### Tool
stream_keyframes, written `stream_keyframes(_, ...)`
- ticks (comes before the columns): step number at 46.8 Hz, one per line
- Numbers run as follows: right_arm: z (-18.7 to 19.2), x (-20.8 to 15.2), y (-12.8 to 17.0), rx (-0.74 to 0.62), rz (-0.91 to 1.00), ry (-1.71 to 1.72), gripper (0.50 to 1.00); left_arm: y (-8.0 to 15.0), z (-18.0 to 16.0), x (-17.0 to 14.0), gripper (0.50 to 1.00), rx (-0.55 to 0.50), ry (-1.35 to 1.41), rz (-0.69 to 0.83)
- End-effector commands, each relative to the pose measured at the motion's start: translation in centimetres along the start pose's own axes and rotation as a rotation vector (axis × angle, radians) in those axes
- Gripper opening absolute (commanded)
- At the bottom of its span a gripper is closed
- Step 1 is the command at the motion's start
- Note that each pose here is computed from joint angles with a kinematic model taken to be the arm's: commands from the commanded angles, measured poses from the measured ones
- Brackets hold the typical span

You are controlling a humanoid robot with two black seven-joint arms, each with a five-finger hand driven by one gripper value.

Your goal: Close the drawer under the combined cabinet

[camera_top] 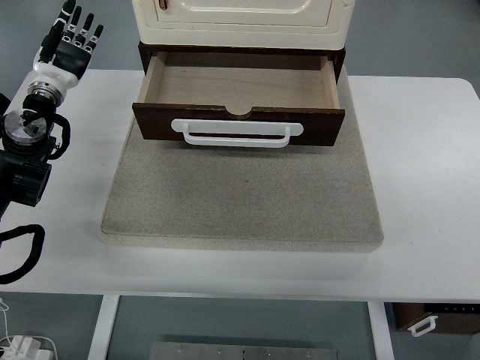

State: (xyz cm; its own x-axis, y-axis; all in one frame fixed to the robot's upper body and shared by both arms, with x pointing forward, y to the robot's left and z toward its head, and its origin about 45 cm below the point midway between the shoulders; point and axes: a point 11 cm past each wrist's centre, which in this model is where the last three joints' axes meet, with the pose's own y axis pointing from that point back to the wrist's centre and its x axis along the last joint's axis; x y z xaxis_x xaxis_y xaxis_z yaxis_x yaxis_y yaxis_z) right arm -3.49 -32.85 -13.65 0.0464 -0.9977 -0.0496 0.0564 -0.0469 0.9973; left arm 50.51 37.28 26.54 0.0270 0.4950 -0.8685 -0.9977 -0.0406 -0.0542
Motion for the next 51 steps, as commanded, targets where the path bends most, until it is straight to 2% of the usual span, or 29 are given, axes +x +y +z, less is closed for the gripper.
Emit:
stream_keyframes(1, 0.0, 0.0, 0.0, 0.000, 0.000, 0.000, 0.952, 0.0, 0.0, 0.0, 1.000, 0.000, -0.001, 0.001)
stream_keyframes(16, 0.0, 0.0, 0.0, 0.000, 0.000, 0.000, 0.952, 0.0, 0.2, 0.0, 1.000, -0.003, -0.003, 0.001)
stream_keyframes(39, 0.0, 0.0, 0.0, 0.000, 0.000, 0.000, 0.952, -0.2, 2.5, -0.6, 1.000, -0.039, -0.019, -0.013)
stream_keyframes(51, 0.0, 0.0, 0.0, 0.000, 0.000, 0.000, 0.952, -1.0, 5.1, -4.4, 1.000, -0.069, -0.057, -0.116)
